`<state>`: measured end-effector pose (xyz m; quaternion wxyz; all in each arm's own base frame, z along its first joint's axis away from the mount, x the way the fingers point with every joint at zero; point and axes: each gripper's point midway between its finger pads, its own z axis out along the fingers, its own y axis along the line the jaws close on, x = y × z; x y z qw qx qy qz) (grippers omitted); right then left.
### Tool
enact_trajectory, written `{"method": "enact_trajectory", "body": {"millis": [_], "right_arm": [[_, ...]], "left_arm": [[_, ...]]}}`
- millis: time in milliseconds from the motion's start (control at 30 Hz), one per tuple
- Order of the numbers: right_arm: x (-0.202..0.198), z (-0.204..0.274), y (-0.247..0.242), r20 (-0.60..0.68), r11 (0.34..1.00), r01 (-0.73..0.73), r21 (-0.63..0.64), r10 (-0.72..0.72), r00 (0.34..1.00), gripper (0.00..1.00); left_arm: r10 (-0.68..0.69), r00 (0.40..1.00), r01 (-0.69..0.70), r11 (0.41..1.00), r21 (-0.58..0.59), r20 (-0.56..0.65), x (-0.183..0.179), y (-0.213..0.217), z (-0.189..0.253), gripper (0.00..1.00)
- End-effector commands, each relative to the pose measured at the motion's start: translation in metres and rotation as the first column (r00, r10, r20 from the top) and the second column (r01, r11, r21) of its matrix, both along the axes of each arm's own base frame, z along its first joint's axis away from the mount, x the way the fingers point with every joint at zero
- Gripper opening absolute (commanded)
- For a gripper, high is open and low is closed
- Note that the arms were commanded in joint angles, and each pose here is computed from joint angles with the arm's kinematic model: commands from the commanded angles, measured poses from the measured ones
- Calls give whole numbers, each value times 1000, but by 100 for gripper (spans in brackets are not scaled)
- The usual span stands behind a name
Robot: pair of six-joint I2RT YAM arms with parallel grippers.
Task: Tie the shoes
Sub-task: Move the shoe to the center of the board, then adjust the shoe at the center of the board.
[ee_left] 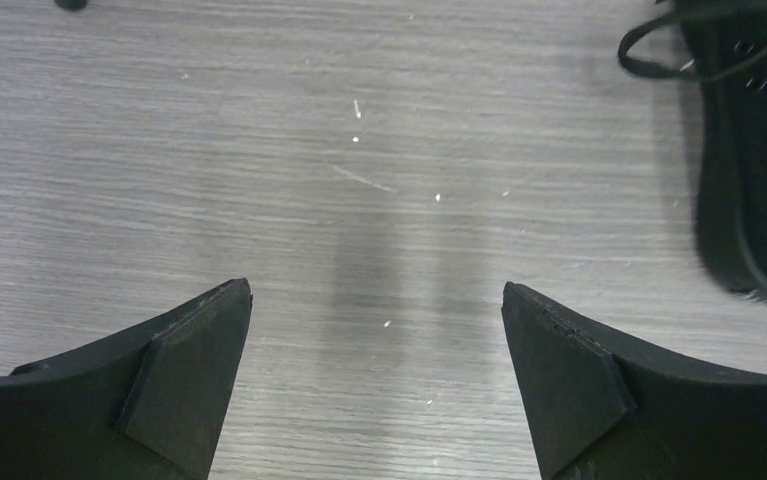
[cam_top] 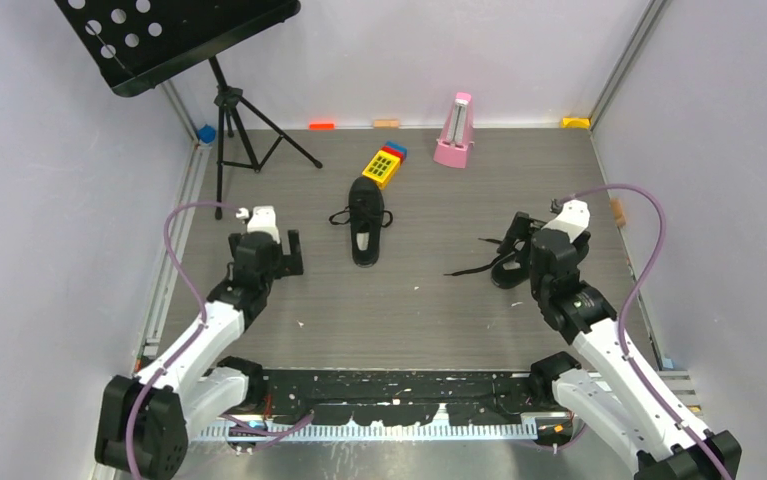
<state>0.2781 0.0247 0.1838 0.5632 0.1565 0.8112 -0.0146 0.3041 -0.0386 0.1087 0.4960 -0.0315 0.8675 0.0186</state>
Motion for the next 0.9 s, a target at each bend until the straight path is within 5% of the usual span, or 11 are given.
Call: {"method": "enact_trajectory", "body": {"millis": [0, 300, 500, 667, 867], "right_arm": [[1, 21, -16, 140, 998, 69, -3, -68, 988, 100], [-31, -1, -19, -128, 952, 253, 172, -233, 964, 90], [-33, -17, -9, -195, 875, 360, 323, -310, 930, 82], [-48, -45, -28, -313, 811, 543, 217, -469, 826, 69], [-28, -67, -18, -340, 826, 532, 189, -453, 824, 70]], "left_arm": [[-17, 970, 19, 1000, -7, 241, 13, 1, 40, 99], [-125, 965, 179, 956, -233, 230, -10, -41, 54, 97], [-219, 954, 278, 901, -333, 203, -19, -67, 50, 97], [-265, 948, 314, 875, -368, 179, -24, -78, 40, 95], [-281, 940, 336, 861, -382, 194, -25, -83, 41, 94]]}}
